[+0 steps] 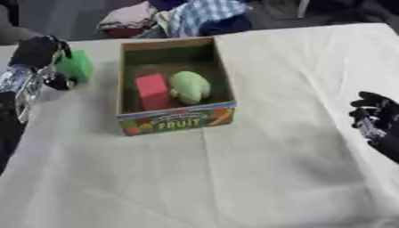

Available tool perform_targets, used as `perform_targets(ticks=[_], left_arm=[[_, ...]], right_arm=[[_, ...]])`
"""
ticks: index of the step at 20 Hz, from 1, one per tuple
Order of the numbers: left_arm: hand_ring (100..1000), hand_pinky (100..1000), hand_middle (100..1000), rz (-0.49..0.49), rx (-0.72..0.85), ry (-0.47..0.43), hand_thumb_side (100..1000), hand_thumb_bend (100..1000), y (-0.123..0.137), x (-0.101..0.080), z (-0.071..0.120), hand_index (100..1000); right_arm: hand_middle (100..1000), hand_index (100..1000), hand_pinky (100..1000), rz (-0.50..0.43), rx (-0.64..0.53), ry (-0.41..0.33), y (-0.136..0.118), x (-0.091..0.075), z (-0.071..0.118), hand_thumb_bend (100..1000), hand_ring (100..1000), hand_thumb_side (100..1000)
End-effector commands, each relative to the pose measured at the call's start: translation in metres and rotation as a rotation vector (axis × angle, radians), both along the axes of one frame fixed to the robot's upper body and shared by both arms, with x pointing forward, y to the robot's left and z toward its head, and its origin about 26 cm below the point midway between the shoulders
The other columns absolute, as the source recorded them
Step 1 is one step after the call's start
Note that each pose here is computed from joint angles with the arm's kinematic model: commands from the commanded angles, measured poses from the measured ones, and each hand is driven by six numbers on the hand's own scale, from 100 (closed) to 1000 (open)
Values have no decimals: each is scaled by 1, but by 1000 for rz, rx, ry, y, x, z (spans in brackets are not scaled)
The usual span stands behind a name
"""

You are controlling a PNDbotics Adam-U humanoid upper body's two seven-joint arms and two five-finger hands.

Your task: Pick up objects on the table and place them in the box.

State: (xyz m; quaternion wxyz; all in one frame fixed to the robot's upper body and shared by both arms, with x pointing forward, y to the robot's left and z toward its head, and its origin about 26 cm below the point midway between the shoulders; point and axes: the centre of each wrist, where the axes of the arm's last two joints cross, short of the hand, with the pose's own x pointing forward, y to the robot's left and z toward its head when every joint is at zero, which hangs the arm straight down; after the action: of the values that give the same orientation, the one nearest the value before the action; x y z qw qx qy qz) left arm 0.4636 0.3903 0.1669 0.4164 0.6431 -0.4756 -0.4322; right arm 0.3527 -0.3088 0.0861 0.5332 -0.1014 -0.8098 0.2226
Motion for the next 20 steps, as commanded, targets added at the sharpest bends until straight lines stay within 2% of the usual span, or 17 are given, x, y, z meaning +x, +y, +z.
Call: perform_targets(ticks=[1, 6, 11, 16, 20], left_arm=[[370, 520, 344, -21, -20, -100, 100, 411, 2, 0, 20, 399], [372, 522, 342, -161, -55, -190, 100, 383, -21, 0, 54, 395], [375, 524, 343, -346, -105, -223, 100, 374, -66, 0, 81, 396], [381, 529, 349, -486, -131, -207, 100, 378, -113, 4, 86, 403], [393, 536, 364, -547, -119, -152, 100, 391, -140, 9, 74, 420]], right_arm=[[729, 887, 611, 3, -7, -19, -3, 1, 7, 100, 719, 497], [729, 887, 611, -5, -7, -2, -5, -2, 2, 100, 719, 497], [729, 887, 611, 0, -6, 8, -4, -3, -2, 100, 719, 499], [729, 887, 612, 10, -6, 13, -2, -4, -3, 100, 720, 502], [729, 887, 612, 15, -5, 14, -1, -4, -3, 100, 720, 504]])
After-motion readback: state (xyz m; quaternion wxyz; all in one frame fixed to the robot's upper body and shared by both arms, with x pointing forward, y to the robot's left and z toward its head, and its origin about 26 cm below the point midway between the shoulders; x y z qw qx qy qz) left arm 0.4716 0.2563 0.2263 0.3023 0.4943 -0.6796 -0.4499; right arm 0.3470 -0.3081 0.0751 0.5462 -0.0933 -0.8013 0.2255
